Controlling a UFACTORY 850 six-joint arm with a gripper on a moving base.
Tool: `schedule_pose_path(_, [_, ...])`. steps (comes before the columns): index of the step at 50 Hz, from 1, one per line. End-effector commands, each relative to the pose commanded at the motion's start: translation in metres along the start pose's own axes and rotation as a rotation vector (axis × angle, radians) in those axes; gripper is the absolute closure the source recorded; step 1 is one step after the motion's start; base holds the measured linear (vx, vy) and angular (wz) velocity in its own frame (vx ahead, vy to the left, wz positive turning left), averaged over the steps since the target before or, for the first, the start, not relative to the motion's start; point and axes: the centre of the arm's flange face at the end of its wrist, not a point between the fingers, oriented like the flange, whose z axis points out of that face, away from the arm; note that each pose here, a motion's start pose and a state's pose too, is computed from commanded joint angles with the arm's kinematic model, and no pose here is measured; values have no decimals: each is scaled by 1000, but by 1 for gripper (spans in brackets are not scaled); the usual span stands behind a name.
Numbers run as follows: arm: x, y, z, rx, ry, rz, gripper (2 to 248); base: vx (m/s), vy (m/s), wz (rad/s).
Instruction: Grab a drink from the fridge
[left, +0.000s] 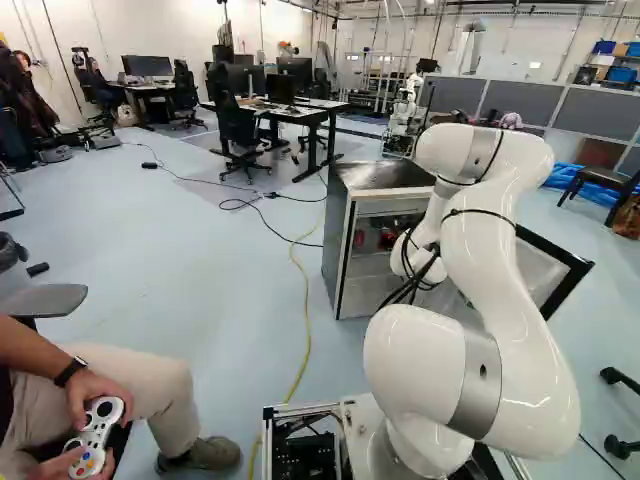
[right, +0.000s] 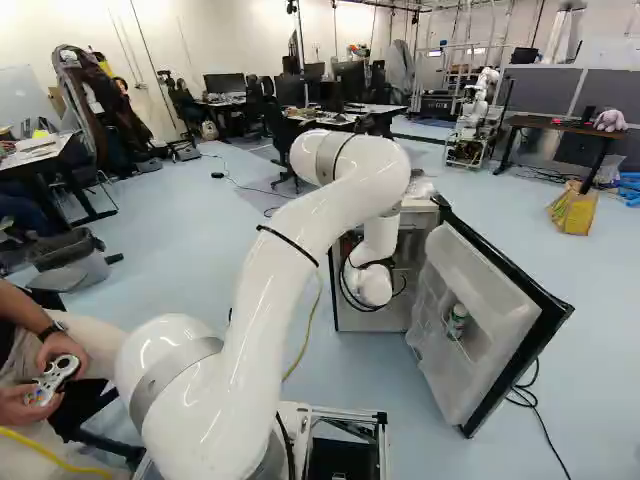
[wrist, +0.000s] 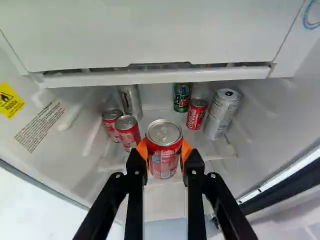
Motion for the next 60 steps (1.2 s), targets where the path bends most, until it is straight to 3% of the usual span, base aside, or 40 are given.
schedule_pose_path(60, [46, -31, -150, -52, -46, 51, 165, 0, 0, 0])
